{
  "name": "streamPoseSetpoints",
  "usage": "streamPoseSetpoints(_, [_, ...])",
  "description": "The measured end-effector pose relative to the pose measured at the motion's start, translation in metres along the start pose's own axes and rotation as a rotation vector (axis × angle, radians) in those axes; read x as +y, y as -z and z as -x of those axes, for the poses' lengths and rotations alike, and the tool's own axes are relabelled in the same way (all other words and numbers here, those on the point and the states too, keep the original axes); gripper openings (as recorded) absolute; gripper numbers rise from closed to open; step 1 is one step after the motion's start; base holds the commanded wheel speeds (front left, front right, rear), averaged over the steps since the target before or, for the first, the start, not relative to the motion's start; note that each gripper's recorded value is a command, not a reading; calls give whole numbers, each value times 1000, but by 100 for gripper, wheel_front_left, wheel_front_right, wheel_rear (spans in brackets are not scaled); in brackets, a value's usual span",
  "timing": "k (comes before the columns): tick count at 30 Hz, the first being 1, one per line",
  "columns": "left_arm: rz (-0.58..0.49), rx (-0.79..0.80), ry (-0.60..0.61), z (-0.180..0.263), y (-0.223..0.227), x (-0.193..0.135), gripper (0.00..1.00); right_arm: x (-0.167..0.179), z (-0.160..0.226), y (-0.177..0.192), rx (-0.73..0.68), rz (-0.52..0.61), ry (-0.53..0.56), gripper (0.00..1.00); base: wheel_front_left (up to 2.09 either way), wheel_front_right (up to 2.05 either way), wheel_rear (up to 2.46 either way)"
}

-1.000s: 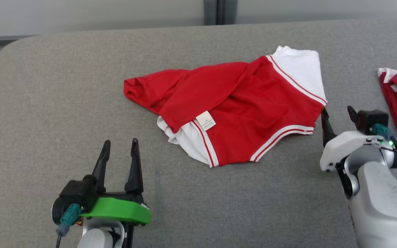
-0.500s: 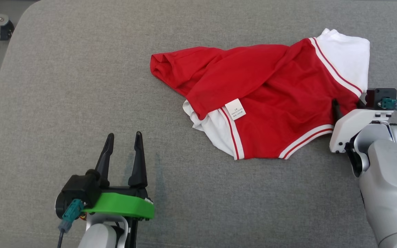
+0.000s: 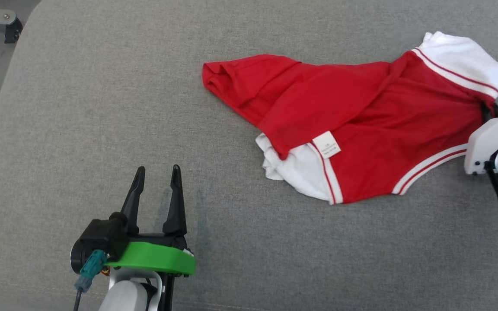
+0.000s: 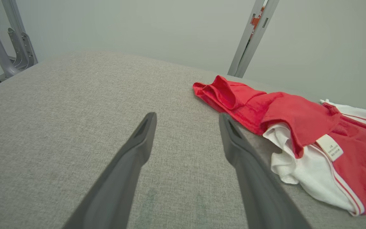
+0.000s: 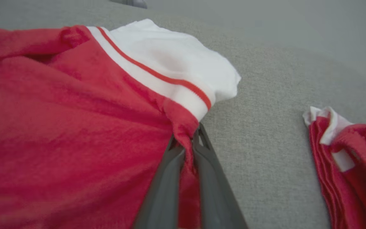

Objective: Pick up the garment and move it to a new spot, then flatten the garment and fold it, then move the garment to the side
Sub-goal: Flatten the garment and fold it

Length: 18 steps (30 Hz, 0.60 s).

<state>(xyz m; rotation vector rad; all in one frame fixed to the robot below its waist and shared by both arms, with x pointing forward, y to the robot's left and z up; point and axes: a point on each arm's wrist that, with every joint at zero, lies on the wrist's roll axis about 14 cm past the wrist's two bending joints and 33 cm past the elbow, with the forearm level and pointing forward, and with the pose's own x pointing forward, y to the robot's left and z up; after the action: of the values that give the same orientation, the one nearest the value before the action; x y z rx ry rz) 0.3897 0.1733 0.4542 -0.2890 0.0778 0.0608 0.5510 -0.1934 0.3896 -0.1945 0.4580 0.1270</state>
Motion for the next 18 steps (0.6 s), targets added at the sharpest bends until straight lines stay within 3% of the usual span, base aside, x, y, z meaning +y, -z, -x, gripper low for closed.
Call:
streamPoseSetpoints(6, [-7,11,-3,-2,4,2,100,-16,-6,-4,-14,16,44,0,0,0,0])
streamPoseSetpoints(7, [-9,14,-3,-2,5,2,100,-16,-7,-1,-4,13,43,6,0,0,0])
streamPoseSetpoints(10, [-10,17,-1,-3,6,1,100,-14,-8,6,17,3,41,49,0,0,0])
streamPoseSetpoints(11, [-10,18,0,-4,7,1,100,-15,-8,9,20,-1,42,100,0,0,0])
streamPoseSetpoints(18, [-20,27,9,-12,11,0,100,-41,-24,-26,-84,-94,99,100,0,0,0])
